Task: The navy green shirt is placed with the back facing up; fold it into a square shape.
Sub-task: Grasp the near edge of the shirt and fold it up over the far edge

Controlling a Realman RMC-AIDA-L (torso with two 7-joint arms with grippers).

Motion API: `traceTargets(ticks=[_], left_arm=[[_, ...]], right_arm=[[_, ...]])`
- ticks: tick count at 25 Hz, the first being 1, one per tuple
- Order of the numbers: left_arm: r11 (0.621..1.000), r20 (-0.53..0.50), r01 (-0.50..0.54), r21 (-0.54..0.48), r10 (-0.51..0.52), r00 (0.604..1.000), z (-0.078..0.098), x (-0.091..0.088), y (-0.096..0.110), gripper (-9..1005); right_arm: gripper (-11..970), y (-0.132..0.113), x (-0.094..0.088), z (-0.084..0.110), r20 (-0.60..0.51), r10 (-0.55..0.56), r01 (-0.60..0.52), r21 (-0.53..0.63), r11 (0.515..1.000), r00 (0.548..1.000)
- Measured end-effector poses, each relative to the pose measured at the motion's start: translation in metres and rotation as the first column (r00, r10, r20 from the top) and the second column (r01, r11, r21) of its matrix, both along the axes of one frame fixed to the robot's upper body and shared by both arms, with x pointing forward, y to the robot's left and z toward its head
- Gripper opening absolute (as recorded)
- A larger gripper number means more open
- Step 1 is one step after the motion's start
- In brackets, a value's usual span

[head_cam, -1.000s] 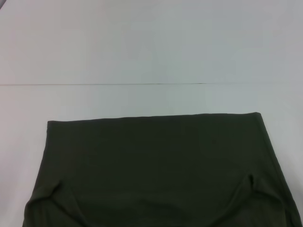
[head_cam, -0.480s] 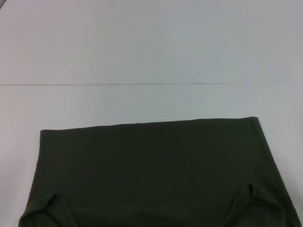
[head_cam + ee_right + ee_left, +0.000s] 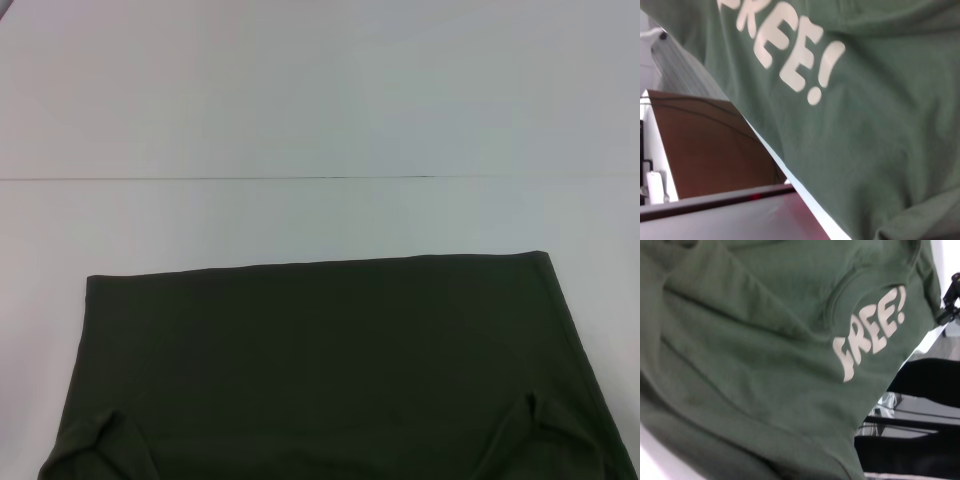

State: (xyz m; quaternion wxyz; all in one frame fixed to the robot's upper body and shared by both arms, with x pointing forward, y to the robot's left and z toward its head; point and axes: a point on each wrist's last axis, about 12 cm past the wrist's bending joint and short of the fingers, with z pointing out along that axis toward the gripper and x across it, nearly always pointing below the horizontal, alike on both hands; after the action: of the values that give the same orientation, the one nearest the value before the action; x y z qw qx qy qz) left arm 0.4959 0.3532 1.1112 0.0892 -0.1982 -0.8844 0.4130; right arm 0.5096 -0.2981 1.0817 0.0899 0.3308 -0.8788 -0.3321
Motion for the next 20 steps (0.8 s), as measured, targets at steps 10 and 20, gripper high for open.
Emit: traceTargets(ticks=[10,20], left_arm=[[0.986,0.134,-0.098,-0.134,0.116,0.984,0.012,0.008,0.011,59],[0.944,0.256,-0.25,-0.216,0.302,0.918,0.018,0.021,0.024,67]], right_arm=[[26,-0.024,0.008,0.014,0.08,-0.185,0.172,0.146,0.974,0.979],[26,-0.054,0.024,0.019,0.119,-0.54,0.497,0.268,0.826,0.833]])
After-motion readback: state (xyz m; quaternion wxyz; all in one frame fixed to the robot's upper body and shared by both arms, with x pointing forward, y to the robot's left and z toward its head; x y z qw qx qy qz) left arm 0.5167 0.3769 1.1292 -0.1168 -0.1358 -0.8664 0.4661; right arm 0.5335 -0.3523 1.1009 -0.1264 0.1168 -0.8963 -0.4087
